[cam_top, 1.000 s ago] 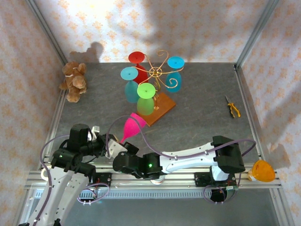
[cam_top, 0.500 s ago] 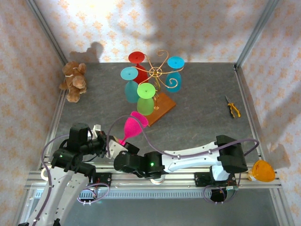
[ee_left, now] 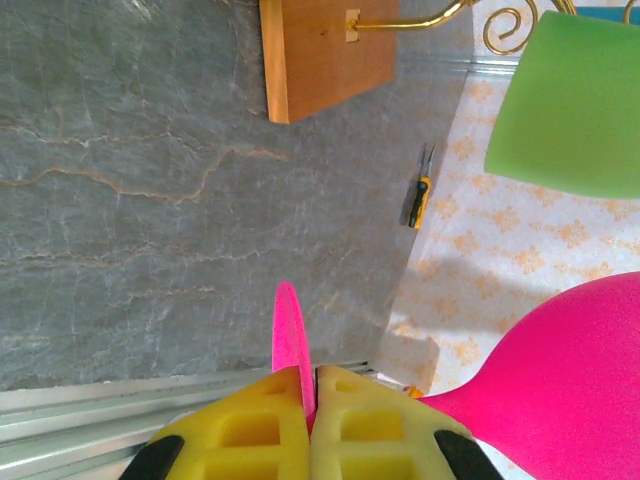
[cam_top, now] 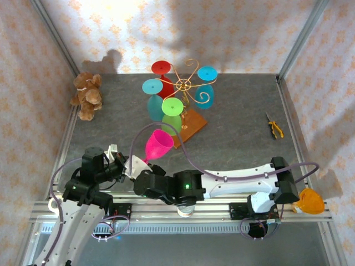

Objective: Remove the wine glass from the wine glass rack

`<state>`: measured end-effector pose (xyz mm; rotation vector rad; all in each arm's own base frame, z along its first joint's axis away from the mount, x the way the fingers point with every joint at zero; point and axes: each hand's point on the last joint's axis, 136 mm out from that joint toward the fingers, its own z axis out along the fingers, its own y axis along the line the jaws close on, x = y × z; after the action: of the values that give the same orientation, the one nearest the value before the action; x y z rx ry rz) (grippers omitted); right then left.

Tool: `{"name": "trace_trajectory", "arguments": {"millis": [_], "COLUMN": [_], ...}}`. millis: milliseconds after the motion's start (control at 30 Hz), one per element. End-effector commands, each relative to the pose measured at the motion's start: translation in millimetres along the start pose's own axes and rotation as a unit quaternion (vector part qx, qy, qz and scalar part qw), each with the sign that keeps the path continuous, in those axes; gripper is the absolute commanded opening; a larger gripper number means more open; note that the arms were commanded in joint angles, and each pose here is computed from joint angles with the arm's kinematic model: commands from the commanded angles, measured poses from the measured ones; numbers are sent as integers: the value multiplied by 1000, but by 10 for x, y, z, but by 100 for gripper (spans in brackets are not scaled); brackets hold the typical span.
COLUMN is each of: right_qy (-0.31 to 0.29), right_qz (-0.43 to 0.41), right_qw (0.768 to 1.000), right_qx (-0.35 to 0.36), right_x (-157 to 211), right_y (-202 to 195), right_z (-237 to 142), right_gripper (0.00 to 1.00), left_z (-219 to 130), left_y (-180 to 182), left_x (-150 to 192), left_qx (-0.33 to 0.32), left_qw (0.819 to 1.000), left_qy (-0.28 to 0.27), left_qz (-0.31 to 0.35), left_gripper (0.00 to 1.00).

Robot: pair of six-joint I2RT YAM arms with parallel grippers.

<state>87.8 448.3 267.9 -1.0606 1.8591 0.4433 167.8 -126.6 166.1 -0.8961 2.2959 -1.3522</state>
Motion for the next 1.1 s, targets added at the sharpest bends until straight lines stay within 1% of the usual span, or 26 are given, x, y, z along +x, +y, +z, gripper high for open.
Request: {"name": "trace_trajectory", "arguments": {"millis": [0, 67, 100, 167, 200, 233, 333, 467, 567, 633, 700, 867, 1067], "right_qy": [19, 18, 19, 24, 30, 38, 46, 35, 31, 41, 50, 60, 71], "right_qz": [17, 27, 32, 38, 39, 41, 60, 103, 144, 182, 201, 230, 269], "right_qw": [1000, 999, 999, 999, 999, 998, 997, 993, 988, 980, 976, 969, 957], "right_qx": [6, 2, -1, -13, -18, -18, -23, -38, -54, -65, -65, -67, -87], "right_x": [46, -6, -36, -76, -90, -96, -151, -282, -373, -377, -352, -283, -236], "right_y": [-78, -109, -121, -123, -127, -148, -195, -288, -425, -570, -704, -943, -1110], "right_z": [-116, -198, -238, -323, -361, -392, -516, -738, -915, -984, -1029, -1011, -792], "right_gripper": [25, 27, 30, 43, 47, 49, 51, 55, 59, 61, 63, 66, 67], "left_z": [-13, -11, -9, -5, -1, 4, 50, 92, 103, 118, 126, 150, 176], "left_y": [-169, -181, -196, -212, -219, -205, -170, -131, -126, -111, -78, -41, -17], "left_x": [-111, -121, -118, -125, -127, -132, -137, -128, -128, -136, -141, -141, -135], "left_qx": [33, 36, 39, 43, 46, 45, 47, 50, 57, 61, 59, 71, 84], "left_qw": [999, 998, 998, 997, 996, 995, 995, 995, 994, 994, 994, 993, 992], "left_qy": [-28, -30, -29, -31, -32, -34, -30, -25, -26, -28, -30, -34, -34], "left_qz": [23, 31, 38, 58, 71, 79, 85, 85, 89, 88, 89, 92, 88], "left_gripper": [0, 0, 0, 0, 0, 0, 0, 0, 0, 0, 0, 0, 0]}}
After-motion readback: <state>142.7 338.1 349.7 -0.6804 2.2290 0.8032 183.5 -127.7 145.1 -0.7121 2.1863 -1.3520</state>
